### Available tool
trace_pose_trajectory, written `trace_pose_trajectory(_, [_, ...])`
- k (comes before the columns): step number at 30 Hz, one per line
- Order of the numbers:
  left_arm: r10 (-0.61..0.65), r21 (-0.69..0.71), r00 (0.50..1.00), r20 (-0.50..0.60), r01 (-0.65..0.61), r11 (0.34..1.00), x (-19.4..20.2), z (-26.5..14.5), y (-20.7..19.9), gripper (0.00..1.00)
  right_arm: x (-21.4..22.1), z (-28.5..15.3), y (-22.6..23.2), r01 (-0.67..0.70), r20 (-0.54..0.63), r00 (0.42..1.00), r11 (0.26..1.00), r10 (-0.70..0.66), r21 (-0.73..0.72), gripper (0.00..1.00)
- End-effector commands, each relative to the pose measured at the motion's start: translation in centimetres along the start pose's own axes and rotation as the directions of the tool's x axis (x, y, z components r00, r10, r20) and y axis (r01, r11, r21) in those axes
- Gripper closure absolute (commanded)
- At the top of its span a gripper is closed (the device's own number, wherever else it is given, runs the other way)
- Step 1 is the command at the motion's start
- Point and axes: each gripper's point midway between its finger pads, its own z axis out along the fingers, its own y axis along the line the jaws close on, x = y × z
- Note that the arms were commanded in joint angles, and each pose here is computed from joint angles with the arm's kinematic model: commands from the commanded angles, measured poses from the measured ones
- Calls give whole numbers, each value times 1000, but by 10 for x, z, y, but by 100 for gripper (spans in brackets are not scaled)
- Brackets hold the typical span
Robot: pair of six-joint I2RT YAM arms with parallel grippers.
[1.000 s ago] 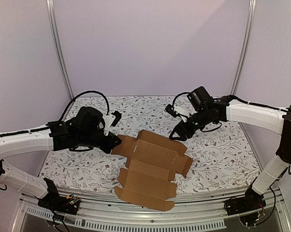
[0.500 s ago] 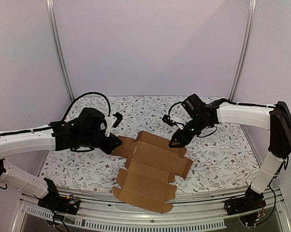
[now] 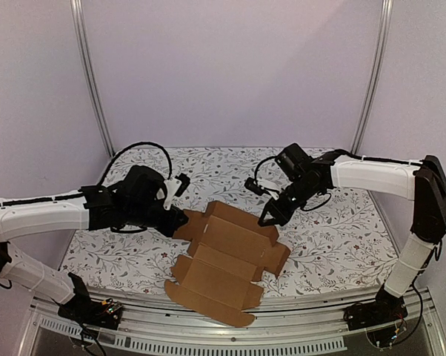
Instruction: Fold the paper box
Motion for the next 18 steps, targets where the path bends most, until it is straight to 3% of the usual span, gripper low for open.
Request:
trace_pose_trajectory(1, [6,17,1000,7,-6,1000,-6,0,-9,100,-3,4,6,16,-23,1000,1000,-16,-16,100])
trace_pose_trajectory(18, [-5,14,1000,-13,5,1000,-2,4,-9,100,-8,-11,12,62,-40,997,996,-60,67,100])
